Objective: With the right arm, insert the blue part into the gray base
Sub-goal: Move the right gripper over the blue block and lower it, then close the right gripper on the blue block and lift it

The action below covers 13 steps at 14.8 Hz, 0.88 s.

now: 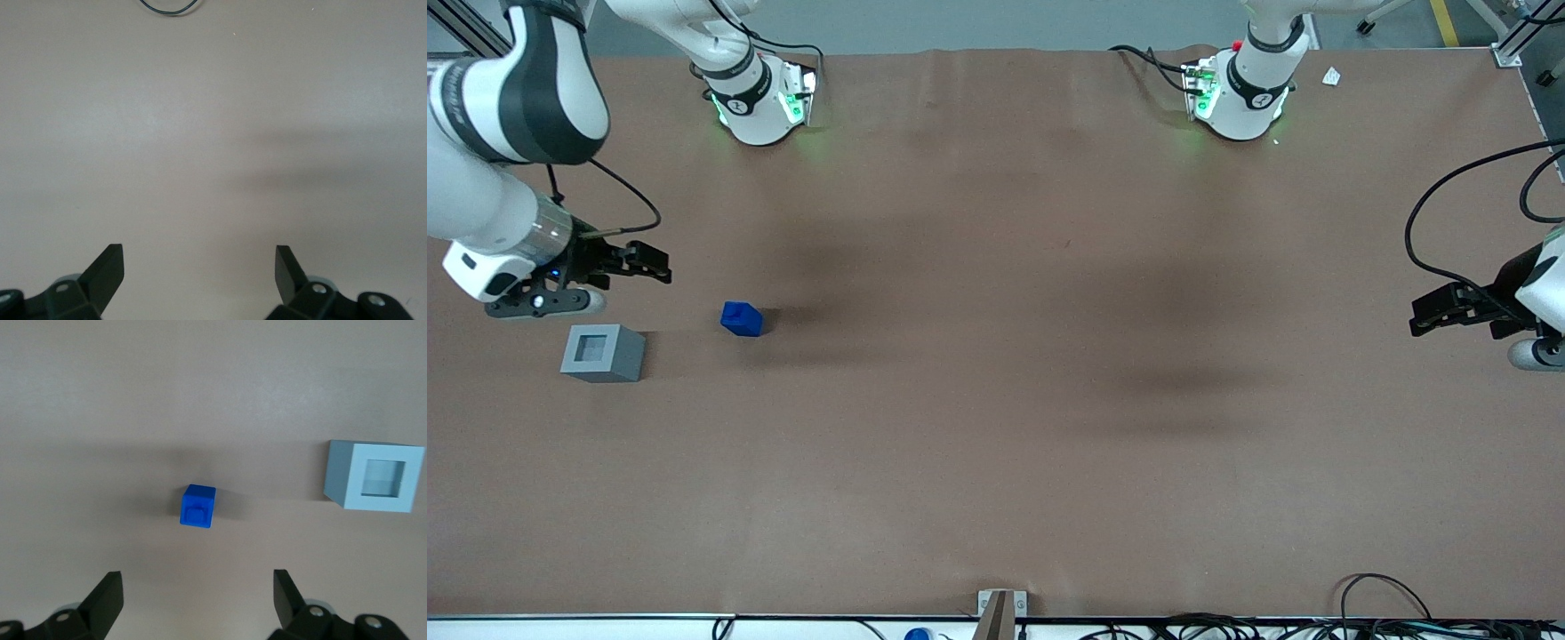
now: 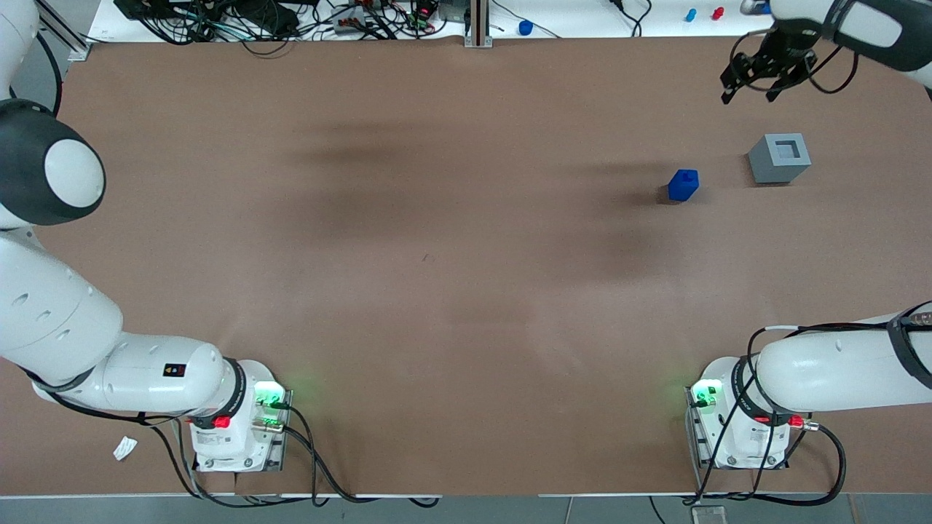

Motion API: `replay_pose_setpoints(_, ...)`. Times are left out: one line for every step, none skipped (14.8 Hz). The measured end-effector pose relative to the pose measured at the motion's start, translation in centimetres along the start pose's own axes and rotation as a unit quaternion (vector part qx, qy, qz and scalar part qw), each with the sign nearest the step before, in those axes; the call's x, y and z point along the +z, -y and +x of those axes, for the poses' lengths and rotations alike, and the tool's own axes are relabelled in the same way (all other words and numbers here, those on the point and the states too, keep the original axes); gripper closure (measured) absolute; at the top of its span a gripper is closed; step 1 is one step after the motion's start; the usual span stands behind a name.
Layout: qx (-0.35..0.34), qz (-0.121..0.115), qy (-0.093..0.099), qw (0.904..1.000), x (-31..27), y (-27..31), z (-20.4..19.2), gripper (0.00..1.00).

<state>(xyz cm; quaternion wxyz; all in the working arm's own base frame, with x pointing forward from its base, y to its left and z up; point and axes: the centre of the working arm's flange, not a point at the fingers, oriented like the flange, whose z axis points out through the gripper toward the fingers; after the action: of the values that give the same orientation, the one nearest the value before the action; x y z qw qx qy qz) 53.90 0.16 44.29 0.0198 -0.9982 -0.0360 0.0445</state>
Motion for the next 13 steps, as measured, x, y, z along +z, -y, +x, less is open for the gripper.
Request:
replay_pose_setpoints(0.001, -0.001, -0.003, 1.0000, 1.4, -0.1, -0.1, 0.02)
replay_pose_setpoints(0.001, -0.001, -0.003, 1.0000, 2.8, -0.1, -0.2, 0.04)
replay_pose_setpoints(0.002, -0.002, -0.002, 1.0000, 4.1, -0.1, -0.3, 0.04)
replay_pose_setpoints(0.002, -0.002, 0.001, 1.0000, 5.4, -0.1, -0.3, 0.07)
replay_pose_setpoints(0.001, -0.003, 0.005, 1.0000, 6.5, -0.1, -0.3, 0.07)
replay_pose_setpoints(0.000, -0.003, 0.010, 0.9999, 7.4, 0.1, -0.3, 0.09)
replay_pose_setpoints(-0.001, -0.003, 0.016, 0.9999, 8.3, 0.3, -0.2, 0.10)
replay_pose_setpoints(-0.002, -0.004, 0.021, 0.9998, 9.2, 0.5, 0.0, 0.10)
replay_pose_setpoints(-0.002, -0.004, 0.026, 0.9997, 10.1, 0.5, 0.1, 0.12)
replay_pose_setpoints(-0.001, -0.004, 0.031, 0.9995, 11.0, 0.5, 0.3, 0.12)
replay_pose_setpoints(0.003, 0.001, 0.035, 0.9994, 11.9, 0.6, 0.5, 0.14)
replay_pose_setpoints(0.008, 0.008, 0.039, 0.9992, 12.8, 0.7, 0.6, 0.14)
replay_pose_setpoints(0.013, 0.016, 0.044, 0.9988, 13.8, 0.9, 0.8, 0.15)
